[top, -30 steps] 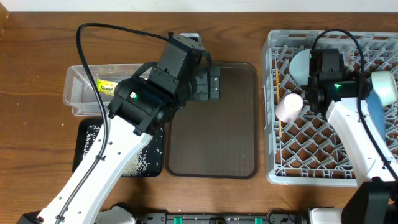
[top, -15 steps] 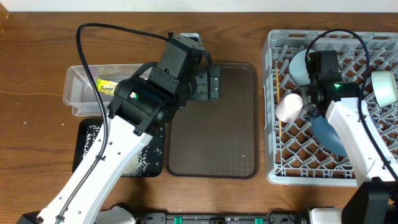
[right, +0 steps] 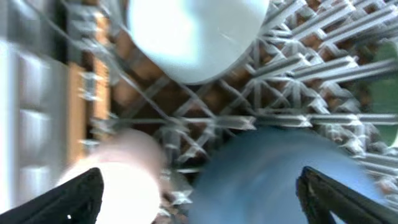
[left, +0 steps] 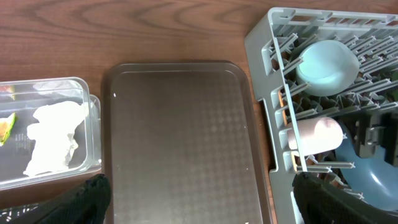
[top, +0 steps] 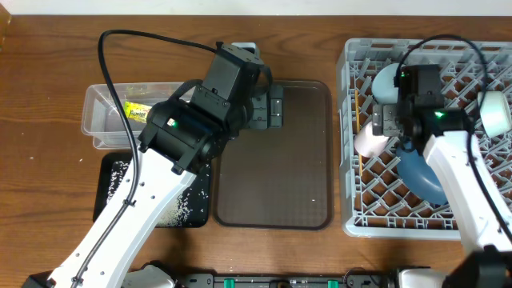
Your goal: Sort waste into correct bins and load items into the dishwasher rack
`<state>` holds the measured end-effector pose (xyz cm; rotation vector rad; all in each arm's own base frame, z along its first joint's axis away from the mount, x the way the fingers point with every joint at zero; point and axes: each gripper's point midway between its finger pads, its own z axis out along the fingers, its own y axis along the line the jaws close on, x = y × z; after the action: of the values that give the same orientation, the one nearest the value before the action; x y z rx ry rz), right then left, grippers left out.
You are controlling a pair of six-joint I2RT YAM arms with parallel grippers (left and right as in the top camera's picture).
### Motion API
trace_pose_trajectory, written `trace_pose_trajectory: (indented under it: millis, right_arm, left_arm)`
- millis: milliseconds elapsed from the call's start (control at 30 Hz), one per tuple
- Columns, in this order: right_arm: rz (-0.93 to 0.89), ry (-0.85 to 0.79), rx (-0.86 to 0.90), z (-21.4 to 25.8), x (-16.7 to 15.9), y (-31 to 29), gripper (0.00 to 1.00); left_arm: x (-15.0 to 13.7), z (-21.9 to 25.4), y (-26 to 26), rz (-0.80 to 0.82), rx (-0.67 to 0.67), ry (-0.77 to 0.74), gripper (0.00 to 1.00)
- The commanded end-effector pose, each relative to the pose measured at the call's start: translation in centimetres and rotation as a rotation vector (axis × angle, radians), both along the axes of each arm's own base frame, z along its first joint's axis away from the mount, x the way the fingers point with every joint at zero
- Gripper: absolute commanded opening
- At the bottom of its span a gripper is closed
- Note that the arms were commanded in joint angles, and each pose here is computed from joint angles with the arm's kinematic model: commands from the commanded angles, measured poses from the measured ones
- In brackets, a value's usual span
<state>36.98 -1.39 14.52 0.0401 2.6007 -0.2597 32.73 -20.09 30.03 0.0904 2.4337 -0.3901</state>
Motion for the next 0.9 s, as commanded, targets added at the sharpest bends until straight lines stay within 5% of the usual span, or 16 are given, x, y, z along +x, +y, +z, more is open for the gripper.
trace_pose_trajectory:
  millis: [0, 867]
  right_arm:
    - [0.006, -0.072, 0.238, 2.0, 0.1, 3.7, 0.99]
    - [0.029, -0.046, 0.310, 1.8, -0.4, 4.9, 0.99]
  left_arm:
    - [0.1, 0.0, 0.1, -0.002, 0.011, -0.004, 0.96]
    - [0.1, 0.0, 0.1, -0.002, 0.011, -0.004, 0.96]
